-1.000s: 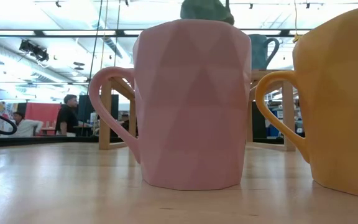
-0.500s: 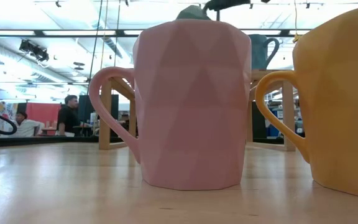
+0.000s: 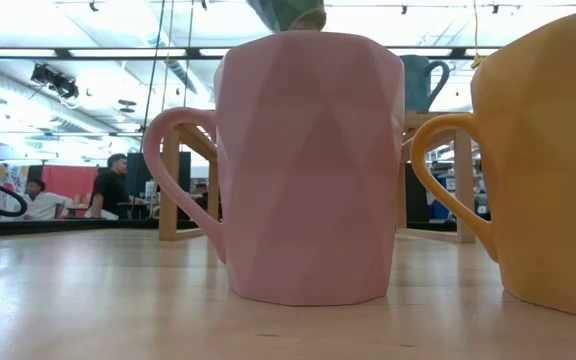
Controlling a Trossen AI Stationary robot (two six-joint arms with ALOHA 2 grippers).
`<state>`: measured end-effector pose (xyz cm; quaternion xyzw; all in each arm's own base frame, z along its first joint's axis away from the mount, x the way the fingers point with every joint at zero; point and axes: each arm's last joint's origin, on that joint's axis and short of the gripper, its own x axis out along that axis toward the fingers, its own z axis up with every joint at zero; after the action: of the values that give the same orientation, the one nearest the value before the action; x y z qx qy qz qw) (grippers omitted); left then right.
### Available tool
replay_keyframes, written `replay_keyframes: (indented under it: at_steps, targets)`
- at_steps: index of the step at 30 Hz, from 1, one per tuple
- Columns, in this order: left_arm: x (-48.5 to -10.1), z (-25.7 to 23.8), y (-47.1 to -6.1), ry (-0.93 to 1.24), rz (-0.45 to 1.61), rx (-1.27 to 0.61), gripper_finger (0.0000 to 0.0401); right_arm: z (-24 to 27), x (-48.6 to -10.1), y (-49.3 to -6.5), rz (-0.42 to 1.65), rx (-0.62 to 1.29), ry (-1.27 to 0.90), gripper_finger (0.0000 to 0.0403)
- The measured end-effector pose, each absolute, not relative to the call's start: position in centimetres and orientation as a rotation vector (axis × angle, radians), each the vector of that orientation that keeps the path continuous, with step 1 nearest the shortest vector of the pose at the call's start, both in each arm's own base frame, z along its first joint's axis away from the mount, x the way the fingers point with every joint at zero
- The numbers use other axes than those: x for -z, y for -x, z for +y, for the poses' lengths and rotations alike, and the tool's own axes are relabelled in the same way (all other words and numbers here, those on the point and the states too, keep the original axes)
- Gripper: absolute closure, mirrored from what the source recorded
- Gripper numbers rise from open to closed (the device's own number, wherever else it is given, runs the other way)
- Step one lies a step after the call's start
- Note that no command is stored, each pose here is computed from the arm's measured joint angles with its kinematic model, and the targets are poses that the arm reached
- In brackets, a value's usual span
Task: Place coffee mugs
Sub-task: Put the green mug on the shelf aligned with the orange mug
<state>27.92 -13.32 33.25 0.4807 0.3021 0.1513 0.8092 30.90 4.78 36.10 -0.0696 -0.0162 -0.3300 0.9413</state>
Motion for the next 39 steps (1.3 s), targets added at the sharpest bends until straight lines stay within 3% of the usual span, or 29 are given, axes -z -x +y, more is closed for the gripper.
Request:
replay_keyframes:
  at_steps: [4,16,28,39]
  targets:
    - [-33.2,-13.3,-27.9,-1.027,0.646,-0.323,0.0260,4.5,-36.6,-29.1,-0.065,0.629,0.144,0.0343]
    - [-33.2,-13.2,-28.0,-1.026,0.647,-0.326,0.0260,3.2,-33.2,-21.9,-0.347,0.500,0.006,0.0343]
    - [-33.2,-12.8,-28.2,-0.970,0.646,-0.320,0.0260,4.8,-30.2,-24.0,-0.224,0.575,0.069,0.0343]
    - [-33.2,-12.7,-28.3,-0.967,0.647,-0.324,0.0260,5.3,-28.0,-26.3,-0.237,0.726,0.119,0.0343]
